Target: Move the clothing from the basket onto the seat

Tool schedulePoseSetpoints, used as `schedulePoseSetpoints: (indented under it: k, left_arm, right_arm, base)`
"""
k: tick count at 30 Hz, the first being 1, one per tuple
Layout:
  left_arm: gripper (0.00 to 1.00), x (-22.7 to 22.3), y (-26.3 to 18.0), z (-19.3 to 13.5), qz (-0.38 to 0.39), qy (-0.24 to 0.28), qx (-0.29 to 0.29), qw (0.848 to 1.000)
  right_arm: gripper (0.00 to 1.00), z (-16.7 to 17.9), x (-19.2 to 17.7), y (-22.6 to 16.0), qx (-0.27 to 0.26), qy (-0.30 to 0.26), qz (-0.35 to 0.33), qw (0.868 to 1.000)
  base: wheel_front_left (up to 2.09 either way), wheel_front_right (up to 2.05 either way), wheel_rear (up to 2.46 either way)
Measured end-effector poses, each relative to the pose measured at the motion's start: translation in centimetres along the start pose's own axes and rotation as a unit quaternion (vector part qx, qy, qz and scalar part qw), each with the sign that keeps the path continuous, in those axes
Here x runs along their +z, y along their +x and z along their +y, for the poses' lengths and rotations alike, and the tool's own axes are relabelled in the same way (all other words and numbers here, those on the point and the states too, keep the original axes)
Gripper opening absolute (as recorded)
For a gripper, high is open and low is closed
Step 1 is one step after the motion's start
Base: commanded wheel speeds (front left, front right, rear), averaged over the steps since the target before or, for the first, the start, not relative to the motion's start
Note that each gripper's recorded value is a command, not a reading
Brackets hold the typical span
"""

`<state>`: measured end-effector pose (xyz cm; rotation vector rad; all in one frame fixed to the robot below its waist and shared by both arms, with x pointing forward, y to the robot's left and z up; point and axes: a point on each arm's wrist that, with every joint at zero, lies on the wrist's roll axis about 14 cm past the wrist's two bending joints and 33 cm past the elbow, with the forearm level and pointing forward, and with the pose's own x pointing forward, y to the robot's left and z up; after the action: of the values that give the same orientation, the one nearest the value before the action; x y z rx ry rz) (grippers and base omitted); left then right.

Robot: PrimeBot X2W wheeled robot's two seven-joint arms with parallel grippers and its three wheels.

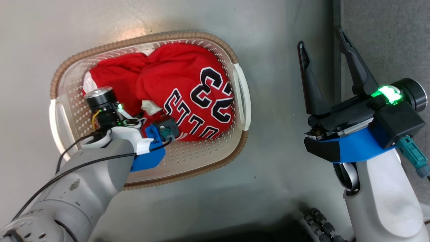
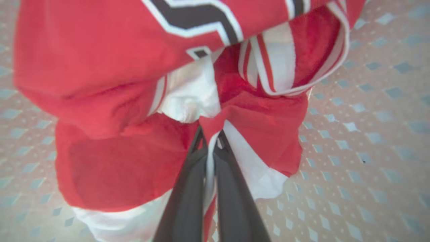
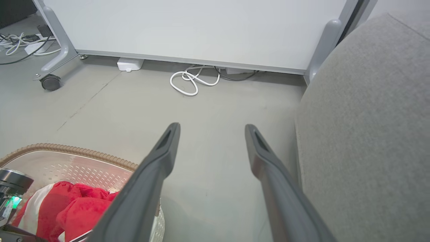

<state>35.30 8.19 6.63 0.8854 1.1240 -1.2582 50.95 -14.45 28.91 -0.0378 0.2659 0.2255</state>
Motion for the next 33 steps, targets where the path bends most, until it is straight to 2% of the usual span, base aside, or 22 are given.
schedulePoseSetpoints:
  k: [11, 19, 29, 31, 32, 33]
  left_arm:
    - [0.00, 4.5, -4.2, 1.8, -0.087, -0.012, 0.043, 0.995]
    - [0.00, 7.2, -8.8, 3.1, -0.148, -0.020, 0.087, 0.985]
    - [0.00, 10.5, -16.7, 5.1, -0.233, -0.062, 0.165, 0.956]
    - [0.00, 11.1, -18.4, 5.5, -0.250, -0.070, 0.182, 0.948]
    - [0.00, 11.7, -20.3, 5.9, -0.266, -0.080, 0.200, 0.940]
    - [0.00, 11.7, -20.3, 5.9, -0.266, -0.080, 0.200, 0.940]
  right_arm:
    - [1.00, 0.2, 4.7, -0.5, 0.001, 0.005, -0.043, 0.999]
    - [1.00, 0.5, 8.9, -2.0, 0.000, 0.004, -0.078, 0.997]
    - [1.00, 1.3, 13.2, -5.6, -0.001, 0.005, -0.112, 0.994]
    - [1.00, 1.5, 14.1, -6.4, -0.001, 0.005, -0.121, 0.993]
    - [1.00, 1.7, 15.0, -7.2, -0.001, 0.006, -0.131, 0.991]
    - [1.00, 1.7, 15.0, -7.2, -0.001, 0.006, -0.131, 0.991]
  base:
    - [0.00, 0.00, 0.00]
    - [0.00, 0.00, 0.00]
    - [0.00, 0.00, 0.00]
    - [0.00, 0.00, 0.00]
    - [0.00, 0.00, 0.00]
    - [0.00, 0.00, 0.00]
